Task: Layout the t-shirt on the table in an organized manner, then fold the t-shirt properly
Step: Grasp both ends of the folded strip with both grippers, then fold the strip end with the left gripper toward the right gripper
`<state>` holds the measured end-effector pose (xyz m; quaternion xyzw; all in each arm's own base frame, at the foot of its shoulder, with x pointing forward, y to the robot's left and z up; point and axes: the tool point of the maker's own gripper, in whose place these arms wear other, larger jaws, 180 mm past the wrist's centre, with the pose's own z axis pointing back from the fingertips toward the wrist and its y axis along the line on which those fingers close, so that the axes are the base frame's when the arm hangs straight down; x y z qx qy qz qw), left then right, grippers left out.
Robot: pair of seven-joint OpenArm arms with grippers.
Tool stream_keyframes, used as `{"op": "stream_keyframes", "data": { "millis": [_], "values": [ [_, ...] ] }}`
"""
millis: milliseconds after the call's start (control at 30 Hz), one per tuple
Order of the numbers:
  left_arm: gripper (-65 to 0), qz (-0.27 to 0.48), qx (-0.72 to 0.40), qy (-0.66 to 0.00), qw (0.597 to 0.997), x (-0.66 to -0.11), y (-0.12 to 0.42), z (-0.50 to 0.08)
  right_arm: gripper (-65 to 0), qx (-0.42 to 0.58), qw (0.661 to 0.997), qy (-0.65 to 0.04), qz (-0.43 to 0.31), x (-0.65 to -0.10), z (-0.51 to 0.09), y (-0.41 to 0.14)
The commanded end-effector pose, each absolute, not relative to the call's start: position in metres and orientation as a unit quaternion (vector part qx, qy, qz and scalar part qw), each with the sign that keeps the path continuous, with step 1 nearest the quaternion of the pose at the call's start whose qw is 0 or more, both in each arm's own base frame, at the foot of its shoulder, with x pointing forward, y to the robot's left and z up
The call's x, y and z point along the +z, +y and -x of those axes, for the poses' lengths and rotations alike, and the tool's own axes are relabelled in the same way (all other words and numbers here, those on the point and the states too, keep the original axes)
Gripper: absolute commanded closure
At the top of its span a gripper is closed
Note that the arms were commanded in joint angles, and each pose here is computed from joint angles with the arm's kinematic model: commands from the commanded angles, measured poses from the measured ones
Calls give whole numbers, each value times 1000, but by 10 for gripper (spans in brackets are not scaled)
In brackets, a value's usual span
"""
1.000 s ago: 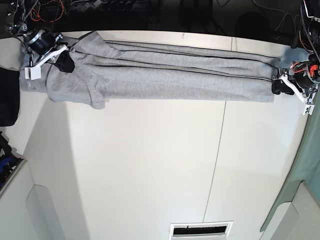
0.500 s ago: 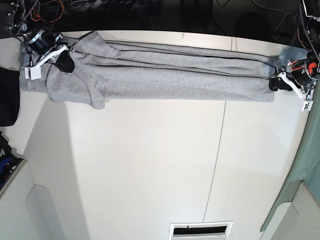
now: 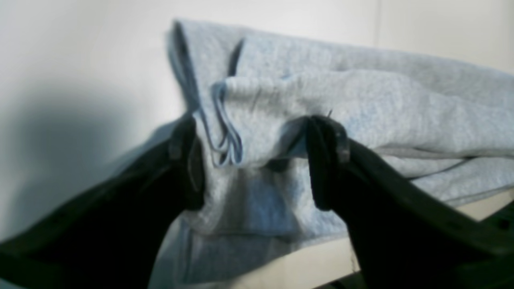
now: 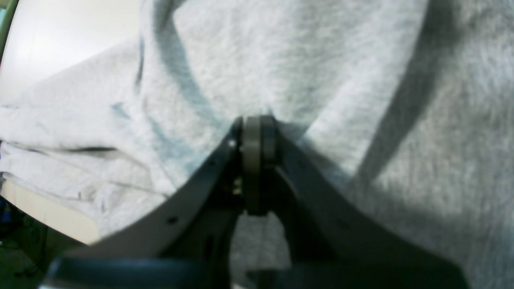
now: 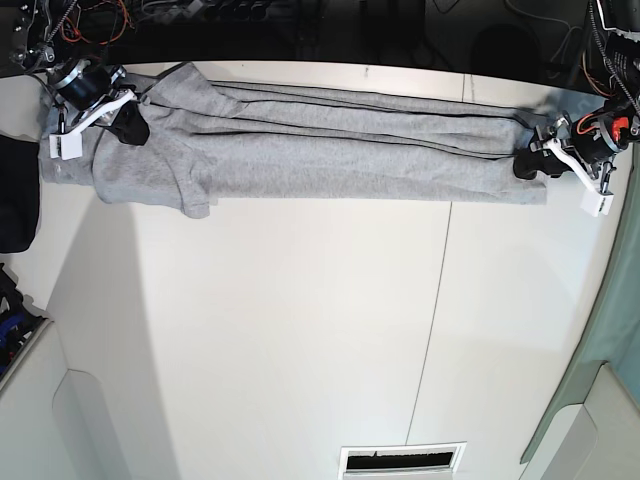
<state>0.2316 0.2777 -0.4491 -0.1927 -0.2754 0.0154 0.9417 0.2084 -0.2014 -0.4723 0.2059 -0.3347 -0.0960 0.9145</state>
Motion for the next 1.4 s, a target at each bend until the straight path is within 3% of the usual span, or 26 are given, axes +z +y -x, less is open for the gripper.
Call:
{"op": "stream_keyframes", "data": {
  "millis": [0, 67, 200, 367, 567, 733, 900, 1233, 1367],
  "values": [
    [-392, 192, 9, -280, 940, -444, 280, -235, 0, -90, 919, -328, -199, -473, -207, -205],
    [-326, 195, 10, -281, 940, -445, 278, -235, 0, -90, 919, -328, -199, -473, -207, -205],
    [-5, 195, 13, -294, 936, -443, 278, -239, 0, -90, 919, -328, -199, -473, -207, -205],
    [0, 186, 17, -341, 921, -427, 287, -255, 0, -90, 919, -328, -199, -473, -206, -205],
    [0, 157, -38, -334, 929, -397, 280, -260, 0, -90, 919, -328, -199, -473, -207, -205],
    [0, 198, -99, -406, 887, -336, 228, -261, 0, -90, 918, -330, -200, -472, -208, -205],
    [0, 228, -120, -443, 859, -309, 185, -262, 0, -90, 916, -337, -200, -470, -214, -205],
    [0, 300, -197, -413, 837, -339, 50, -248, 0, -87, 911, -349, -201, -464, -225, -205],
    [0, 309, -199, -411, 834, -350, 21, -246, 0, -87, 911, -350, -201, -463, -227, -205]
  ]
}}
